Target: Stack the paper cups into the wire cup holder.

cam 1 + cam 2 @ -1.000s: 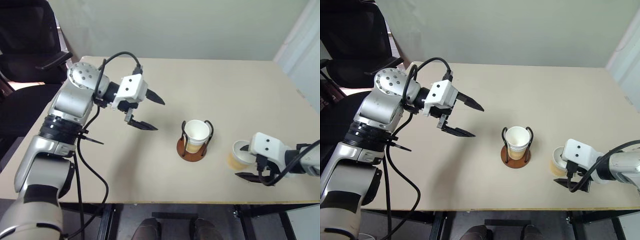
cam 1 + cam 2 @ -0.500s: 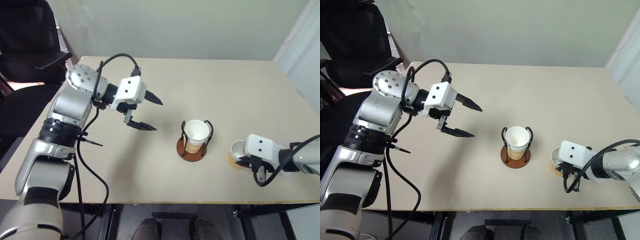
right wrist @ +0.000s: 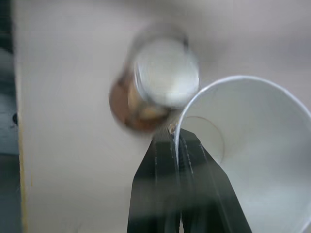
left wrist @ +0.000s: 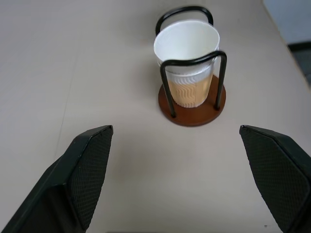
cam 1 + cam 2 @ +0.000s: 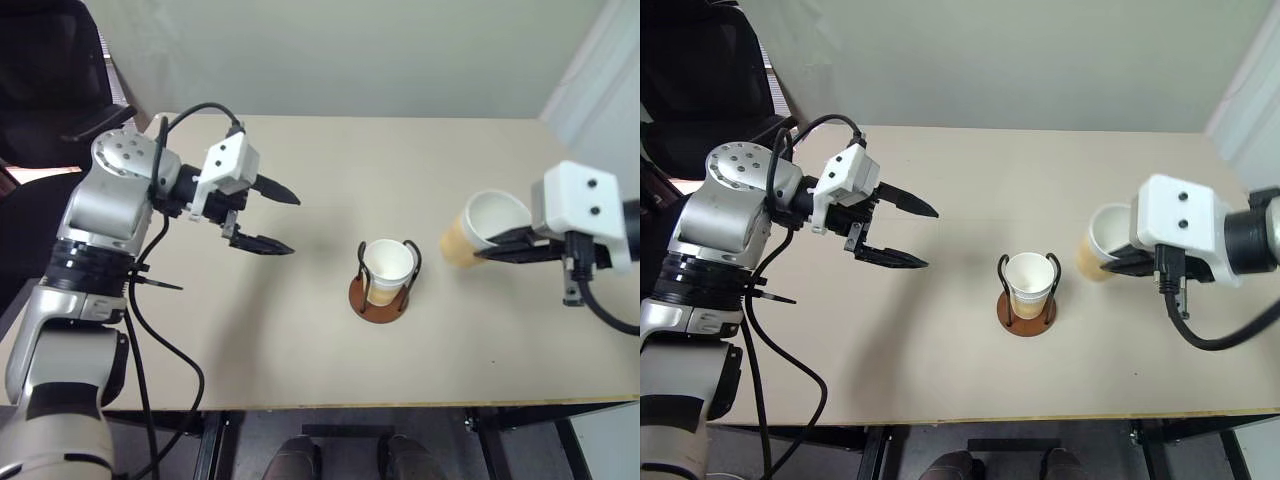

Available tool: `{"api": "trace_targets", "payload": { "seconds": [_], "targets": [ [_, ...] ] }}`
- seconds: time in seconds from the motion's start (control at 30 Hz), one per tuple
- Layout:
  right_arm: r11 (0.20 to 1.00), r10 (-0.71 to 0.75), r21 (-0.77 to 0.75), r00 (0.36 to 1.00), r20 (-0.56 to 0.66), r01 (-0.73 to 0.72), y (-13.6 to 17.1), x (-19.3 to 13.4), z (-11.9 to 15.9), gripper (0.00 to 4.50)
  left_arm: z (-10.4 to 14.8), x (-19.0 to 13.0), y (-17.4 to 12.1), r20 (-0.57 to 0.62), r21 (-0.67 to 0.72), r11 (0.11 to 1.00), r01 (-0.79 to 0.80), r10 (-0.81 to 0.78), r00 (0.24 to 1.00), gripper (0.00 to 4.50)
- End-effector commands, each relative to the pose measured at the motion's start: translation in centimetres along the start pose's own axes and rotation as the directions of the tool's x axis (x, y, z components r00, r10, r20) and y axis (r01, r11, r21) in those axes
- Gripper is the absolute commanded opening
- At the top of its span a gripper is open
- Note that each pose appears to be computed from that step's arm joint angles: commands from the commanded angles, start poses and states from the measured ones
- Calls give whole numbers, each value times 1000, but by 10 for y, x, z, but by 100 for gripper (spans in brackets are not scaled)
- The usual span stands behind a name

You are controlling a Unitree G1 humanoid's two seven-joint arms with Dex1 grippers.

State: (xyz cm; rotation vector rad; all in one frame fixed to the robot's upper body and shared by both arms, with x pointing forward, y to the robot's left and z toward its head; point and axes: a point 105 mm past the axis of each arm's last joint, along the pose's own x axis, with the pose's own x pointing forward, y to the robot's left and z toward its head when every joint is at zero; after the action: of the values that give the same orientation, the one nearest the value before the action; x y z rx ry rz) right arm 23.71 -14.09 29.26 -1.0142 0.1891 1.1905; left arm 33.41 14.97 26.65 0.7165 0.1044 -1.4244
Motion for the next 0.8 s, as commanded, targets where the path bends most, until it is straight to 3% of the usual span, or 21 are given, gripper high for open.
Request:
{"api": "trace_targets", "payload": {
  "seconds": [0.03,0.23,0.67,0.8],
  "targets": [
    [996,67,-65,997,33,-65,-4,13,15,3,7,-8,-3,10,29,1000,0,0,1000,450],
    [983,130,-140,991,43,-123,-15,41,24,3,7,-7,-4,3,37,999,-7,7,1000,450],
    [961,213,-177,977,-28,-215,-13,67,2,3,8,-4,-6,-6,49,999,-20,21,1000,450],
    [964,208,-168,978,-9,-206,-14,74,6,97,9,-2,-6,-5,54,998,-19,19,1000,450]
  ]
}}
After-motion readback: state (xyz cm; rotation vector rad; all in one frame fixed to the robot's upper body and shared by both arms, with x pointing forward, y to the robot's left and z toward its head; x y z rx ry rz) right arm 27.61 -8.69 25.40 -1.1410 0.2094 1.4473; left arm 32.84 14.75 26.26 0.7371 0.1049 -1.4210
